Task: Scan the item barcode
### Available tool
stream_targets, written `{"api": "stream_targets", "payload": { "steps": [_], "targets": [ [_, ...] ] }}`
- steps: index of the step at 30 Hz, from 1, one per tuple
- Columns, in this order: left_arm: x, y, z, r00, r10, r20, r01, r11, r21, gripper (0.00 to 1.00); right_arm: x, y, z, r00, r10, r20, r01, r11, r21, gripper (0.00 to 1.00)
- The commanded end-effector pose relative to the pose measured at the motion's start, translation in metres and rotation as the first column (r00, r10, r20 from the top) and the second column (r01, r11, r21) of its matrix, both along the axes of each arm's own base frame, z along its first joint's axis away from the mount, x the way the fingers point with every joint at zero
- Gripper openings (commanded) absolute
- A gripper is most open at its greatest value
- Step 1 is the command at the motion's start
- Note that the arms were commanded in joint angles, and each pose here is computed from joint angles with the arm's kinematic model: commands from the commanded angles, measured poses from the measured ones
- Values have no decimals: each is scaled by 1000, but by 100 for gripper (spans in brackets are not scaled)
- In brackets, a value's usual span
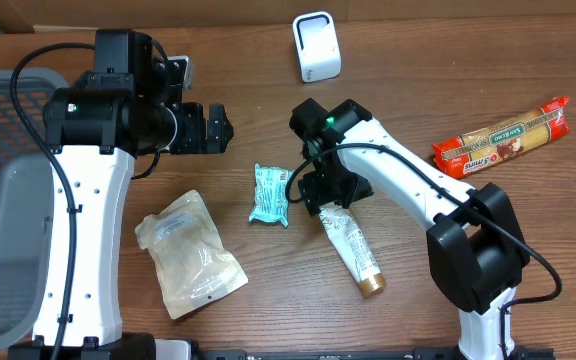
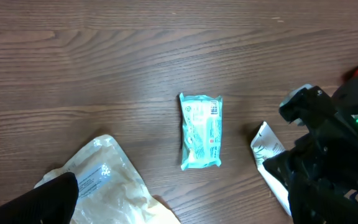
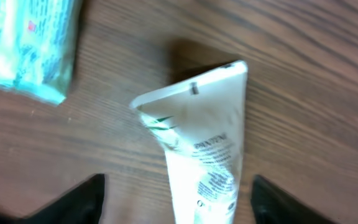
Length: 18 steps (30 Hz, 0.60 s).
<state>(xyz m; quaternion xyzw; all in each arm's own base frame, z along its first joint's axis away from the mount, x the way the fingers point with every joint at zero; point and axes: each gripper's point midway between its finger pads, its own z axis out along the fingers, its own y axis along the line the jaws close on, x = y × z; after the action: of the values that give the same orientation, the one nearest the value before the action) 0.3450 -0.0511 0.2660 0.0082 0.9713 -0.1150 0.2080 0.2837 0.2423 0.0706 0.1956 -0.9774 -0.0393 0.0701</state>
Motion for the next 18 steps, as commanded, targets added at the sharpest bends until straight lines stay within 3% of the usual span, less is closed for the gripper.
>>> {"api": "stream_targets", "payload": {
  "steps": [1,3,5,13,17,18],
  "targets": [
    [-1,-2,17,998,-20,55,21,1000,-8,100,-2,5,9,999,35,-4,-34,998,60,56],
    [-1,-2,17,998,-20,55,21,1000,-8,100,-5,3,6,999,36,-14,-35,998,53,39],
    [-1,-2,17,998,-20,55,21,1000,-8,100,-6,1,5,999,32,-20,-31,998,49,33],
    [-1,-2,17,998,-20,55,21,1000,-8,100,17,-31,44,998,-55,33,52,994,99,34],
    [-1,-2,17,998,-20,55,21,1000,-8,100,6,-49,58,998,-27,-64,39,979,199,42],
    [-1,-2,17,998,-20,55,21,1000,-8,99,-1,-51,56,994,2,-111,26,968,249,50]
  ]
}}
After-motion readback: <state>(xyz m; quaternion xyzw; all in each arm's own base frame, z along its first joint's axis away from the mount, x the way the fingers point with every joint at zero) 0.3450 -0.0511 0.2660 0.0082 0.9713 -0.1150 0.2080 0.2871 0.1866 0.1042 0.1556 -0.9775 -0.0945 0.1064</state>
